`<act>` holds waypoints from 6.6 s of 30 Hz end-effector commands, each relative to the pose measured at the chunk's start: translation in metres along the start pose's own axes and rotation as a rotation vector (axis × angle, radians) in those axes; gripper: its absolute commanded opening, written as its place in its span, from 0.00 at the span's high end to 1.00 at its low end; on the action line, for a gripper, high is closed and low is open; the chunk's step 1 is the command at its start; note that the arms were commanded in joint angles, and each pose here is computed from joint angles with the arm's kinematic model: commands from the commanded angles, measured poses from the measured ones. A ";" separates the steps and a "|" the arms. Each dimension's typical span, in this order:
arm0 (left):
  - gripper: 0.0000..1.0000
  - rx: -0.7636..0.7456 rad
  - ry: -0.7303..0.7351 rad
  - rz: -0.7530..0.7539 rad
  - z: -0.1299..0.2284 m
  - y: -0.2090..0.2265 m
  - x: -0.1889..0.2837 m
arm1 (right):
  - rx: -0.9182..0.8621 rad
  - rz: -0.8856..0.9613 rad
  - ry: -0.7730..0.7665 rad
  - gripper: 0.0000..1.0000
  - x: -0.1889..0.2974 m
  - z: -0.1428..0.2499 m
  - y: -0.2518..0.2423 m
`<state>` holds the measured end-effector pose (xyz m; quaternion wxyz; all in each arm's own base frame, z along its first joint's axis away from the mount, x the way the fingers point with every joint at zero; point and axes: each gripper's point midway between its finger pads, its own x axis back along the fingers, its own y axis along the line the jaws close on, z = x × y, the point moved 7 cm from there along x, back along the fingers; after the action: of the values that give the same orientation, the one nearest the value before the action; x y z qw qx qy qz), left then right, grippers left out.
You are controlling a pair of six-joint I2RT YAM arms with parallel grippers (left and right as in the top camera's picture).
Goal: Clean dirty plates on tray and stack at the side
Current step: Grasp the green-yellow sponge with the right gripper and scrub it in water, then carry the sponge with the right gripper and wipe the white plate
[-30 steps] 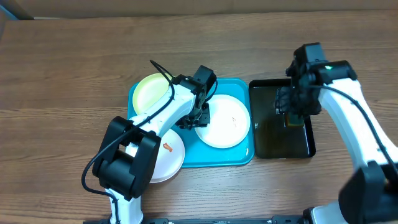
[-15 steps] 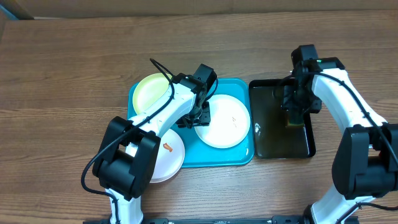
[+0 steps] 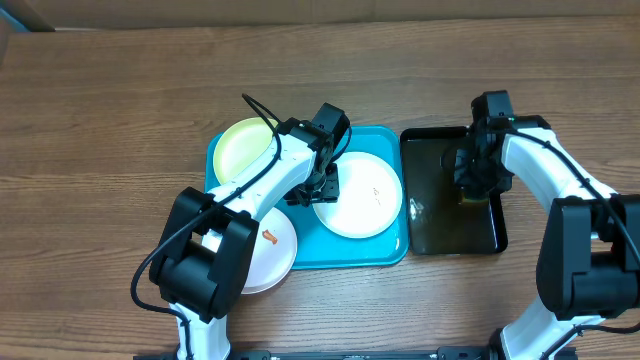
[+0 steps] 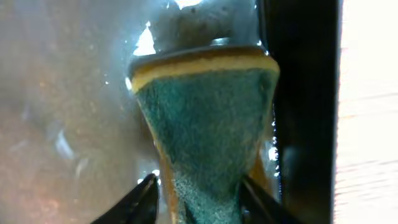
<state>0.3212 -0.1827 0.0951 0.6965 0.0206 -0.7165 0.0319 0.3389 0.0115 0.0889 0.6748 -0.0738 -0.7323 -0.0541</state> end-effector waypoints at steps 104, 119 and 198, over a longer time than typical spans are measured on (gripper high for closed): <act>0.45 -0.016 -0.030 0.012 -0.005 -0.006 0.003 | -0.052 -0.054 -0.058 0.31 0.000 -0.006 0.022; 0.47 -0.016 -0.025 0.005 -0.002 -0.003 -0.003 | -0.049 -0.068 0.001 0.65 -0.001 0.004 0.023; 0.96 0.107 -0.036 0.010 -0.005 0.008 -0.018 | 0.100 -0.082 0.015 0.96 0.076 0.005 0.037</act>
<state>0.3236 -0.1828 0.0802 0.6813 0.0226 -0.7295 0.0555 0.3317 0.0454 0.1473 0.7009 -0.0329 -0.7096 -0.0648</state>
